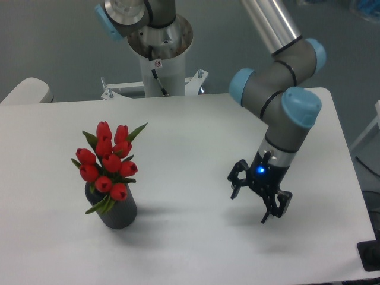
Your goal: Insert the flowers into the vase
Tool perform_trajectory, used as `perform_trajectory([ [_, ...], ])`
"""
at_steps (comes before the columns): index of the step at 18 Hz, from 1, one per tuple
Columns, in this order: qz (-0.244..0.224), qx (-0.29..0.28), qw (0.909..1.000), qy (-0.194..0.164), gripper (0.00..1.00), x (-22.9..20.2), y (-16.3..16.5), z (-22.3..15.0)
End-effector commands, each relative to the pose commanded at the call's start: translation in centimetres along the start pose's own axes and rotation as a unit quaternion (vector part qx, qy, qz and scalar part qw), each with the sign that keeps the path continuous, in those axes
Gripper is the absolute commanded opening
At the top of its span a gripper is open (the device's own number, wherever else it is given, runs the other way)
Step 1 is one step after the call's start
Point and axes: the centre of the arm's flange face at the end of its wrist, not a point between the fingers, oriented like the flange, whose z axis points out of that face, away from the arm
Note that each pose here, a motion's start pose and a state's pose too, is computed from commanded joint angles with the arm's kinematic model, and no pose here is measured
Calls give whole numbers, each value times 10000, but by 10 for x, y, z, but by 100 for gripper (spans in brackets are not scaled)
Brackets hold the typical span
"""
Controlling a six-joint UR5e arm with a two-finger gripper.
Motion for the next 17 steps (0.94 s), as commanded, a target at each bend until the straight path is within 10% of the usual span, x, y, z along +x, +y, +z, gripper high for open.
perform_trajectory([
  [17, 839, -1129, 9889, 477, 100, -11, -19, 26],
])
